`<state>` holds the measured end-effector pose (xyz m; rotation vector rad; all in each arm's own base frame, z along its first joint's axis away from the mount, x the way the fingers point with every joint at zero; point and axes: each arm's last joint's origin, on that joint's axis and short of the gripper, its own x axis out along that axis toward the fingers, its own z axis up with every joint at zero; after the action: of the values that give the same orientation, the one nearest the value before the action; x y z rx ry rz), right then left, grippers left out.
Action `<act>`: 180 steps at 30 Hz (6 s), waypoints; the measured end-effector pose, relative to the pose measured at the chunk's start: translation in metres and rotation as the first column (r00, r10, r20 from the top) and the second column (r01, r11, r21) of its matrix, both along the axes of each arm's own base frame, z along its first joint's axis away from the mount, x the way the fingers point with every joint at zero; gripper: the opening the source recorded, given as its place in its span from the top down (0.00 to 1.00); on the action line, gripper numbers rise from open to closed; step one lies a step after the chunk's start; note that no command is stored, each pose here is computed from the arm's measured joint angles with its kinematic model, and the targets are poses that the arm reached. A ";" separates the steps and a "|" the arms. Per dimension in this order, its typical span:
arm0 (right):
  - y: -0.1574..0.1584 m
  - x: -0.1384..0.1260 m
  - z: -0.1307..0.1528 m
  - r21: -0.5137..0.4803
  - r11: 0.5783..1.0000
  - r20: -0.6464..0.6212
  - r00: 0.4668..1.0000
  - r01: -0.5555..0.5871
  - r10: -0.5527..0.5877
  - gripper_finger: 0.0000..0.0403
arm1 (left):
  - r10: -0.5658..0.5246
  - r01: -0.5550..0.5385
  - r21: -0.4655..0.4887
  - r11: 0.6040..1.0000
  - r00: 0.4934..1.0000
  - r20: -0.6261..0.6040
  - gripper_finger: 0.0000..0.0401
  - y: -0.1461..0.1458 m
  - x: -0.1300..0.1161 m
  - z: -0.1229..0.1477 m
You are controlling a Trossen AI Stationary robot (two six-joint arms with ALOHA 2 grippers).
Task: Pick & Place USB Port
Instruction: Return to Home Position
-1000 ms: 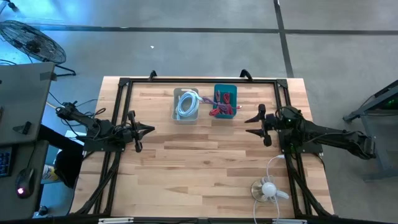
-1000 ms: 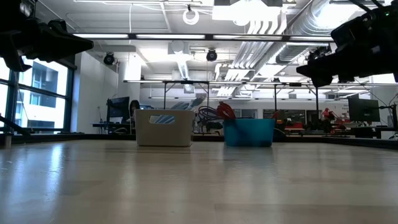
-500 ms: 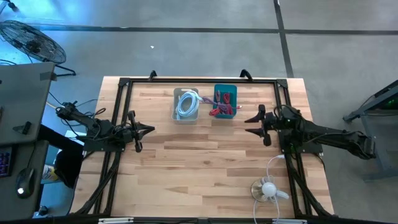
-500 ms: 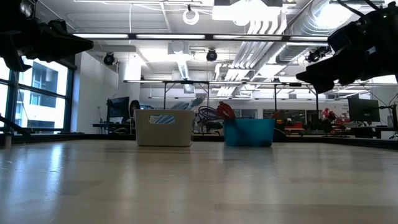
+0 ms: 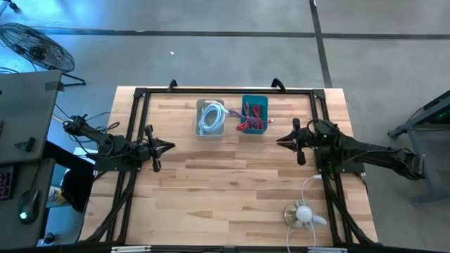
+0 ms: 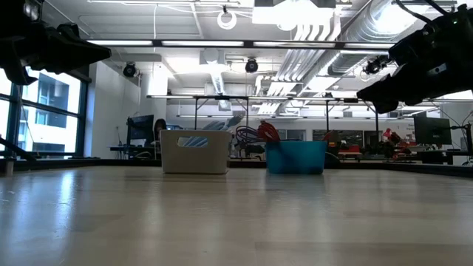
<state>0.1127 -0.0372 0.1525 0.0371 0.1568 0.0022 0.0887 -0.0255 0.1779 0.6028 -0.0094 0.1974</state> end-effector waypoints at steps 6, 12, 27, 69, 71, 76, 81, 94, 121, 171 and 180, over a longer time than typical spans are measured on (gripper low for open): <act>0.000 0.000 -0.002 -0.011 1.000 -0.015 1.000 0.000 -0.001 0.96 | 0.000 0.000 0.002 1.000 1.000 -0.004 0.95 0.000 0.000 0.000; 0.000 0.000 -0.002 -0.009 1.000 -0.018 1.000 0.000 -0.001 0.98 | 0.002 -0.002 0.008 1.000 1.000 -0.016 0.95 0.000 0.000 -0.002; 0.002 0.000 -0.005 -0.089 0.996 -0.048 0.999 -0.016 0.011 1.00 | 0.002 -0.002 0.008 1.000 1.000 -0.016 0.95 0.000 0.000 -0.002; 0.030 -0.015 0.016 -0.067 0.995 0.185 0.980 0.080 -0.066 0.99 | 0.002 -0.002 0.008 1.000 1.000 -0.017 0.95 0.000 0.000 -0.002; 0.030 -0.015 0.016 -0.068 0.994 0.186 0.980 0.080 -0.066 0.99 | 0.002 -0.002 0.008 1.000 1.000 -0.017 0.95 0.000 0.000 -0.002; 0.030 -0.015 0.017 -0.069 0.994 0.188 0.980 0.080 -0.066 1.00 | 0.002 -0.001 0.008 1.000 1.000 -0.017 0.95 0.000 0.000 -0.002; 0.030 -0.015 0.017 -0.071 0.994 0.189 0.980 0.080 -0.066 0.98 | 0.002 -0.002 0.008 1.000 1.000 -0.017 0.95 0.000 0.000 -0.002; 0.030 -0.015 0.017 -0.071 0.994 0.190 0.980 0.080 -0.065 0.99 | 0.002 -0.001 0.008 1.000 1.000 -0.017 0.95 0.000 0.000 -0.002; 0.030 -0.015 0.017 -0.071 0.994 0.191 0.979 0.079 -0.064 0.98 | 0.200 -0.200 0.008 0.980 0.980 -0.010 0.95 0.021 0.004 -0.001; 0.030 -0.015 0.017 -0.070 0.994 0.192 0.979 0.079 -0.065 0.98 | 0.296 -0.296 0.008 0.955 0.955 -0.010 0.95 0.030 0.004 -0.001; 0.030 -0.015 0.017 -0.070 0.994 0.192 0.979 0.079 -0.065 0.99 | 0.296 -0.296 0.008 0.955 0.955 -0.010 0.95 0.030 0.004 -0.001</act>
<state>0.0972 -0.0072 0.1695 -0.0351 -0.0348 -0.0727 0.0923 0.0042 0.1768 0.6099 0.0920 0.4858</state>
